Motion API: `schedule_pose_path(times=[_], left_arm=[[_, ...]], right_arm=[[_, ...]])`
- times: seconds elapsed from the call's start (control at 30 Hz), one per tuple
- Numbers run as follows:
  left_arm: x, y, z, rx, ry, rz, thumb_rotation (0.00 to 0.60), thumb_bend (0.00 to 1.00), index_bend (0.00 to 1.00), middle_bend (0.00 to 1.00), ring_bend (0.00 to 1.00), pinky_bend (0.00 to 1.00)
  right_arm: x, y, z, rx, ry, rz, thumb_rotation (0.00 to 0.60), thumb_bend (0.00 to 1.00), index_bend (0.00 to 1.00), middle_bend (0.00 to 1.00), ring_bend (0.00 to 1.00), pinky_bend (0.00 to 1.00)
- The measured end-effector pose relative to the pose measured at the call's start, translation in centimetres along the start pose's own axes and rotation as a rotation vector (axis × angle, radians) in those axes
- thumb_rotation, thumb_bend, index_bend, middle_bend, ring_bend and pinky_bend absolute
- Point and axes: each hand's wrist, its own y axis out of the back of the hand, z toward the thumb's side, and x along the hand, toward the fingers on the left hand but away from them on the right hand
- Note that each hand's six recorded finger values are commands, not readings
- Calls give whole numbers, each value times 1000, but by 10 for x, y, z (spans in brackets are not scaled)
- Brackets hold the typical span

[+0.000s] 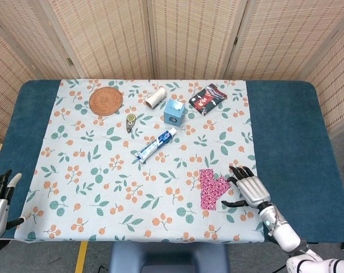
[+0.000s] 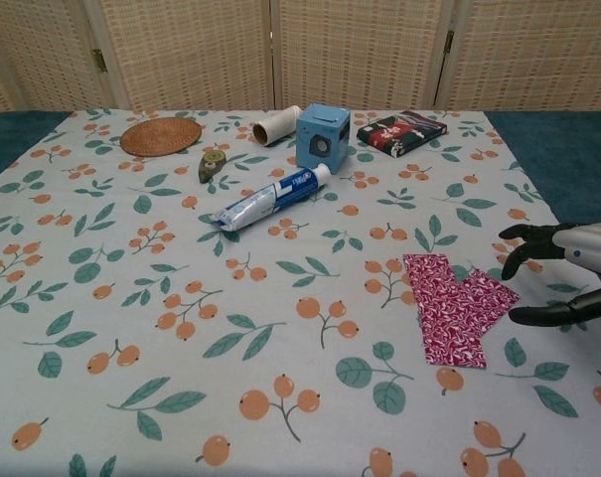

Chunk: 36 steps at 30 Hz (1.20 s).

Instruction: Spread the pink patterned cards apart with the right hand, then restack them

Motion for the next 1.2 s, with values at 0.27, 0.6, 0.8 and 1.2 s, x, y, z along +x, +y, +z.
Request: schedule_pose_path(times=[0.27, 0.6, 0.8, 1.2], left_arm=[[-2, 1, 0, -2, -1, 3, 600, 220, 125, 0, 30, 0], [-5, 1, -4, -5, 9, 4, 600, 220, 125, 0, 31, 0], [-4, 0, -2, -4, 4, 3, 600, 220, 127, 0, 31, 0], [-6, 0, 0, 0, 6, 1, 600, 220, 130, 0, 31, 0]], right_arm=[[-4, -7, 23, -9, 69, 16, 139, 215, 249, 48, 0, 0], [-5, -12, 15, 4, 46, 31, 139, 216, 249, 48, 0, 0], [1, -9, -8, 13, -19, 25, 140, 215, 249, 48, 0, 0], [8, 1, -15, -5, -15, -5, 138, 215, 255, 52, 0, 0]])
